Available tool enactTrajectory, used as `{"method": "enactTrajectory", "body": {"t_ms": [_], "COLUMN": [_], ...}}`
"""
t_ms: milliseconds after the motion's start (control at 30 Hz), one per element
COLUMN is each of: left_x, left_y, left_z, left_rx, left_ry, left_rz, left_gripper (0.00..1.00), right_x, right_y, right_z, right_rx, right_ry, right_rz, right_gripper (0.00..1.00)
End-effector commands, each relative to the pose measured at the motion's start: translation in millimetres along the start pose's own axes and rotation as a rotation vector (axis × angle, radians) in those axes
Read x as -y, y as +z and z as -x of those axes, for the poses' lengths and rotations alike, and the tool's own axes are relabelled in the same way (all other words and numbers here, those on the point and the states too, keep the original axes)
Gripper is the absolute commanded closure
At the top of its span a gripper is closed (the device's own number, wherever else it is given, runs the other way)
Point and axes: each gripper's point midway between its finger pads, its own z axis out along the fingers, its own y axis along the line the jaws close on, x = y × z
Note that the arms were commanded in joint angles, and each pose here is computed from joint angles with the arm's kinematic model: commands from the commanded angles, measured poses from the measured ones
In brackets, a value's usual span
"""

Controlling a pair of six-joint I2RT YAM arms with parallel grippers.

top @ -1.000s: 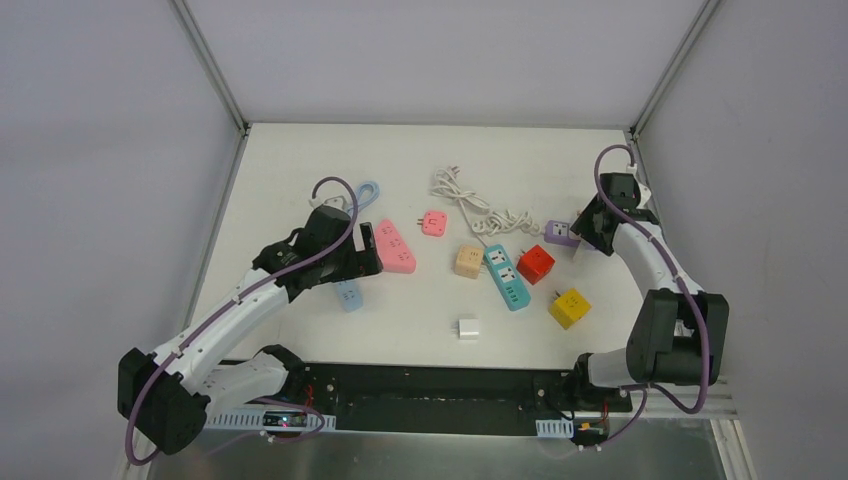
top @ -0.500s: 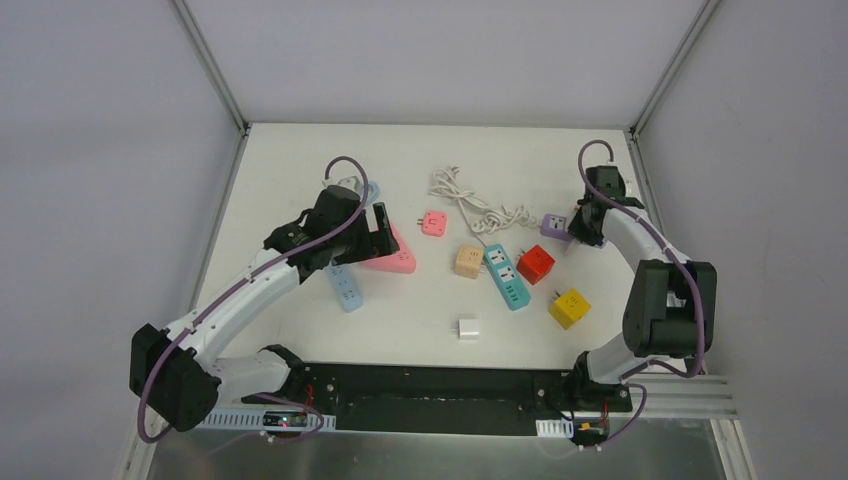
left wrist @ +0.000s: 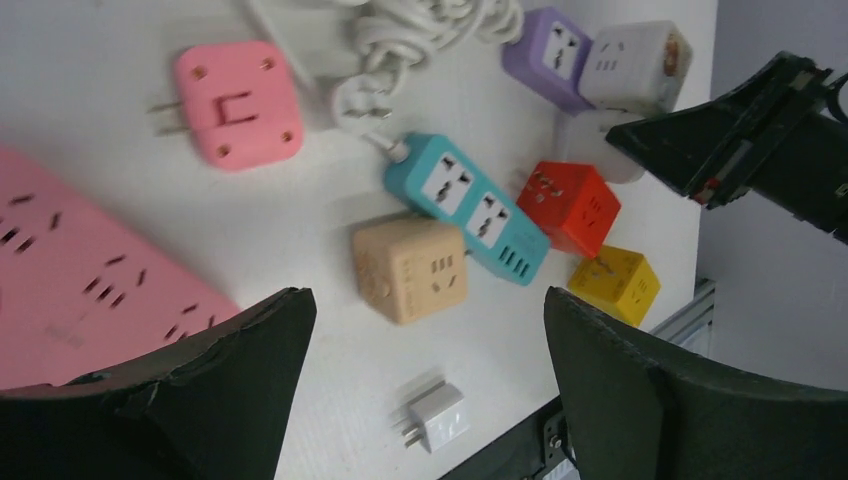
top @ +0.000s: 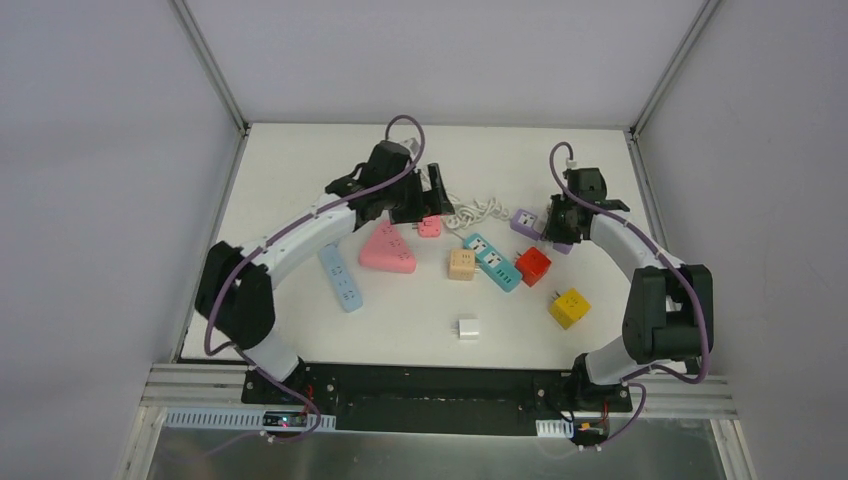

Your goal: Pull the plug off the socket

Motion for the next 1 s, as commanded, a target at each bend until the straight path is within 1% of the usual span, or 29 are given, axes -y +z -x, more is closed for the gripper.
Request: {"method": "enactTrajectory", "body": {"t_ms": [0,33,67,100,133,167,200,233,300,333,367,433,500,600,667,733,833,967], "left_x": [64.6,72.4,80.6,88.0,96.0,104.6,110.1,116.9,128.2,129.3,129.8,129.7,131.3,139.9,143.9,145.8,152.5,157.2], "left_y": [32.1,40.6,48.2,56.0,62.2,67.0,72.5,75.9,80.6,82.6,83.9,85.3,85.8,88.3,94.1,102.1,112.5,129.6], "left_z": [15.4,13.3,11.5,7.4,4.2,2.2,-0.9,-2.8,-6.6,-7.2,-6.8,-6.3,-8.4,-17.8,-24.5,-31.2,-43.0,-52.5], "left_rx": [-0.023,-0.041,-0.050,-0.060,-0.064,-0.055,-0.045,-0.025,0.023,0.044,0.066,0.111,0.148,0.177,0.183,0.175,0.167,0.168], "left_ry": [0.053,0.050,0.047,0.047,0.052,0.063,0.074,0.093,0.131,0.140,0.143,0.140,0.154,0.239,0.287,0.314,0.356,0.381], "left_rz": [-0.157,-0.174,-0.193,-0.209,-0.228,-0.247,-0.256,-0.277,-0.311,-0.317,-0.323,-0.341,-0.359,-0.369,-0.358,-0.341,-0.327,-0.248], "left_gripper": [0.13,0.15,0.15,0.16,0.16,0.17,0.17,0.17,0.17,0.17,0.17,0.18,0.19,0.20,0.20,0.21,0.22,0.24], "right_x": [-51.5,-53.9,-54.1,-49.6,-44.7,-41.5,-38.9,-36.3,-28.9,-25.3,-23.6,-20.6,-19.0,-16.1,-13.5,-13.2,-14.5,-16.6], "right_y": [-16.6,-17.1,-16.4,-14.7,-14.3,-15.6,-18.2,-22.1,-32.8,-39.6,-47.0,-59.0,-62.2,-54.1,-43.8,-34.5,-23.5,-8.5], "right_z": [-6.4,-7.6,-7.3,-4.4,-1.4,2.1,7.2,12.7,26.2,32.2,37.1,49.3,55.5,60.5,61.1,60.6,59.8,47.0], "right_rx": [-0.005,-0.007,-0.004,0.008,0.017,0.027,0.047,0.071,0.133,0.159,0.175,0.206,0.208,0.167,0.123,0.080,0.041,-0.039], "right_ry": [-0.127,-0.131,-0.119,-0.099,-0.063,-0.039,-0.013,0.012,0.060,0.079,0.090,0.123,0.156,0.201,0.225,0.235,0.250,0.233], "right_rz": [0.258,0.266,0.255,0.220,0.181,0.154,0.130,0.108,0.055,0.031,0.018,-0.009,-0.019,-0.054,-0.078,-0.077,-0.034,0.019], "right_gripper": [0.95,0.95,0.92,0.85,0.73,0.56,0.43,0.34,0.21,0.18,0.16,0.16,0.16,0.20,0.27,0.36,0.45,0.60]}}
